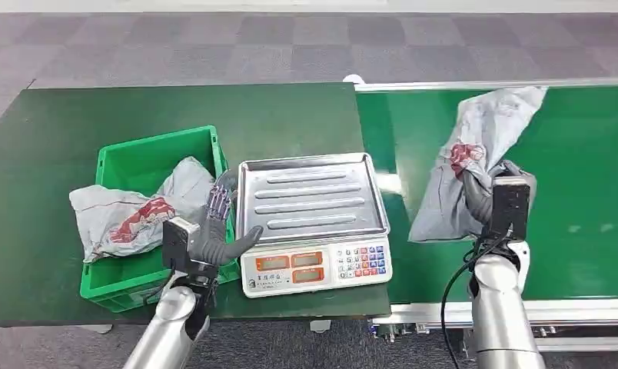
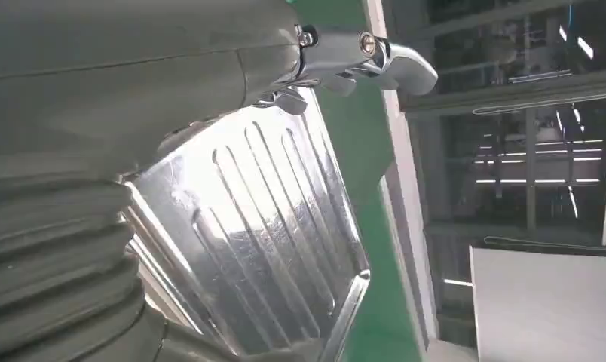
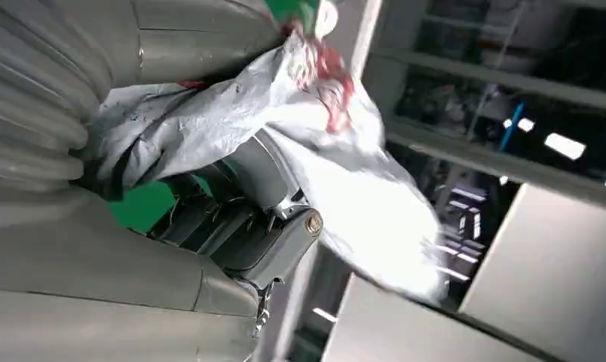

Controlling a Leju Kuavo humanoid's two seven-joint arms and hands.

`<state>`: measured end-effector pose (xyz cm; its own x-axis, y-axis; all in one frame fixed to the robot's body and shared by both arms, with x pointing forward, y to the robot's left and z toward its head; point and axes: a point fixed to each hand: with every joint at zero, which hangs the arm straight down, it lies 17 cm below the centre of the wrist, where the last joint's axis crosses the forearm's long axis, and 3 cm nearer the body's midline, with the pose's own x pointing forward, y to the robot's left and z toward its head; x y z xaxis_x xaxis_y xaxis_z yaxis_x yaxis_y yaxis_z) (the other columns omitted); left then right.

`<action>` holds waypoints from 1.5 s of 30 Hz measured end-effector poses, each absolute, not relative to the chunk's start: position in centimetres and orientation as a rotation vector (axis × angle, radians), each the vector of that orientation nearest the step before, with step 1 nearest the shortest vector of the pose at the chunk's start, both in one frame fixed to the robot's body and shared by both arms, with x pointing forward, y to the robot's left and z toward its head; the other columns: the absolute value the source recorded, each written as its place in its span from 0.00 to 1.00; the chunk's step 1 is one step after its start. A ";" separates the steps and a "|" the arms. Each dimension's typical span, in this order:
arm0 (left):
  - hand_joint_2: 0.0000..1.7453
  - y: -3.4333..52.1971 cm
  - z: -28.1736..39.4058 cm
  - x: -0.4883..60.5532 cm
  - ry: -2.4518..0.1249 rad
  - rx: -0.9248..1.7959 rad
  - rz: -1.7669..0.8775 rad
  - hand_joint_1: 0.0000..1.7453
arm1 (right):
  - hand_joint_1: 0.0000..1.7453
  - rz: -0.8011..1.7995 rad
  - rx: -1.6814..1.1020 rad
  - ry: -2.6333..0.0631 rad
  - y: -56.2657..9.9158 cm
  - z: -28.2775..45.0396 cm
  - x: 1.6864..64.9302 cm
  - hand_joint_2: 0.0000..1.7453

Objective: Moved the parcel from conveyor to table for the left to box.

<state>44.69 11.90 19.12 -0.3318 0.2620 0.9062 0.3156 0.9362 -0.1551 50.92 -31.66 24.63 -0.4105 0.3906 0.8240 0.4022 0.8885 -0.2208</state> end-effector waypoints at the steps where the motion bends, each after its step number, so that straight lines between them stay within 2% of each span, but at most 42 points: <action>1: 1.00 11.9 19.1 44.7 -1.931 -0.419 -0.057 0.00 | 1.00 0.002 -0.556 -2.048 -31.0 25.0 51.2 1.00; 18: 1.00 11.9 19.3 45.9 -1.932 -0.411 -0.042 0.00 | 1.00 0.349 -0.282 -2.197 -13.5 33.9 54.9 1.00; 21: 1.00 11.9 19.2 46.0 -1.931 -0.406 -0.039 0.00 | 1.00 0.382 -0.223 -2.203 -11.2 34.7 55.0 1.00; 26: 1.00 11.9 19.2 46.0 -1.931 -0.405 -0.039 0.00 | 1.00 0.385 -0.216 -2.202 -11.0 34.8 55.0 1.00; 27: 1.00 12.1 19.2 46.1 -1.935 -0.395 -0.033 0.00 | 1.00 0.418 -0.163 -2.189 -8.8 34.3 54.9 1.00; 28: 1.00 12.5 19.3 46.3 -1.936 -0.381 -0.023 0.00 | 0.15 0.429 -0.098 -2.163 -6.9 32.9 54.4 1.00; 29: 1.00 12.7 19.2 46.4 -1.933 -0.376 -0.020 0.00 | 0.00 0.420 -0.087 -2.155 -6.8 32.5 54.4 1.00; 40: 1.00 13.2 19.0 46.8 -1.929 -0.345 -0.017 0.00 | 0.00 0.368 -0.038 -2.060 -7.6 27.5 52.7 1.00; 45: 1.00 13.4 18.8 46.9 -1.934 -0.319 -0.028 0.00 | 0.00 0.357 0.141 -2.002 -7.5 26.1 51.4 1.00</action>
